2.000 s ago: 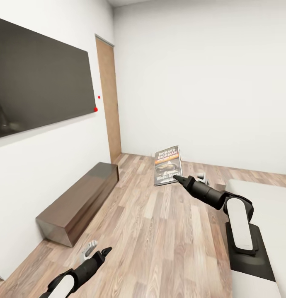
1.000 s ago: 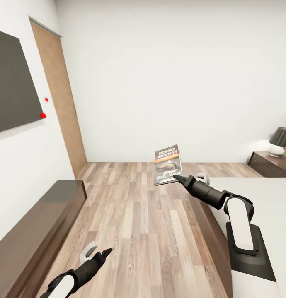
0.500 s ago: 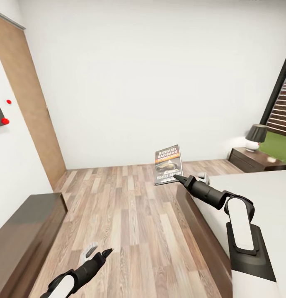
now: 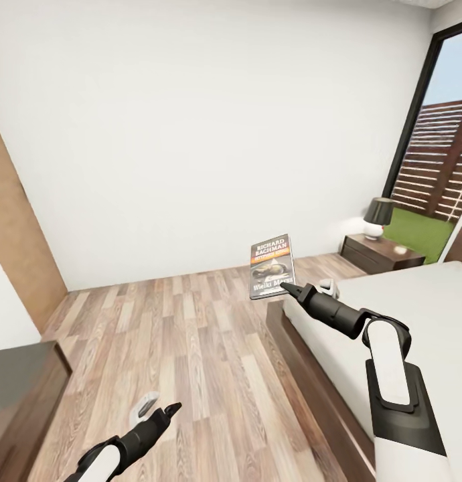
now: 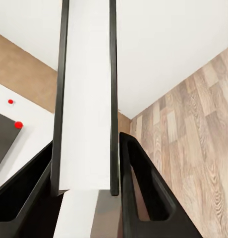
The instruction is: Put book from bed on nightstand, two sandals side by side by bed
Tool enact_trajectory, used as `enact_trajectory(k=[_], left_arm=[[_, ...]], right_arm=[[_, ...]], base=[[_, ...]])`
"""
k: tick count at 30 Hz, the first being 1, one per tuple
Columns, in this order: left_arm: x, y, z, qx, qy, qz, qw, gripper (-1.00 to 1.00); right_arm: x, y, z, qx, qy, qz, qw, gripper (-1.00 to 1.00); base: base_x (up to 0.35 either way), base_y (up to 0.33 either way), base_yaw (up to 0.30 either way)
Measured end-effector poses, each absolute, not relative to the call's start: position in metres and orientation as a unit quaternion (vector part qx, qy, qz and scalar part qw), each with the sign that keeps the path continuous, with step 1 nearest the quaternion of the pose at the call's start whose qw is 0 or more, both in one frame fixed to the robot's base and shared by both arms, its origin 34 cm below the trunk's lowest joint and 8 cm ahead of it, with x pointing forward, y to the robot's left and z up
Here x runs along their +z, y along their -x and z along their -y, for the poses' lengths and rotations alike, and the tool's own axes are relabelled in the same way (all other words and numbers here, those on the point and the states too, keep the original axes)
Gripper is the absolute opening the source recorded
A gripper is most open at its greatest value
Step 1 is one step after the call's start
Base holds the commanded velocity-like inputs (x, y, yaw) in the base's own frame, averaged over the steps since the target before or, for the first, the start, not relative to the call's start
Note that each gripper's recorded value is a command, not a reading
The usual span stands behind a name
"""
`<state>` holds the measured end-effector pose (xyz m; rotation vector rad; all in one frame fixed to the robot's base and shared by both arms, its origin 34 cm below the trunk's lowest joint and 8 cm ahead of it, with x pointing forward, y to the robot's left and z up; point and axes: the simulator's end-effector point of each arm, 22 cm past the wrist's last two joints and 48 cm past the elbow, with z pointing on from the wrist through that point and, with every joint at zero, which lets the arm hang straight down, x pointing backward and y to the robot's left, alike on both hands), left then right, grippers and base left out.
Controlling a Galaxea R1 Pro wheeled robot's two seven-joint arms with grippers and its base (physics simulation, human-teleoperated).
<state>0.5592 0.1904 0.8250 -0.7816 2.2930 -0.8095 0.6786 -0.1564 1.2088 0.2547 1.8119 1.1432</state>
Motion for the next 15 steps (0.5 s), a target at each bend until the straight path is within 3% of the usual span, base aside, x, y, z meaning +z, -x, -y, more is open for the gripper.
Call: enact_trajectory(k=[15], left_arm=[[0.8238,-0.5587,-0.191,-0.302,0.293,-0.86,0.288,1.0]], right_arm=[[1.2088,-0.6787,0.1574,0.467,-0.105,-0.74,0.473,-1.0]], base=[[0.31,0.166,-0.272]])
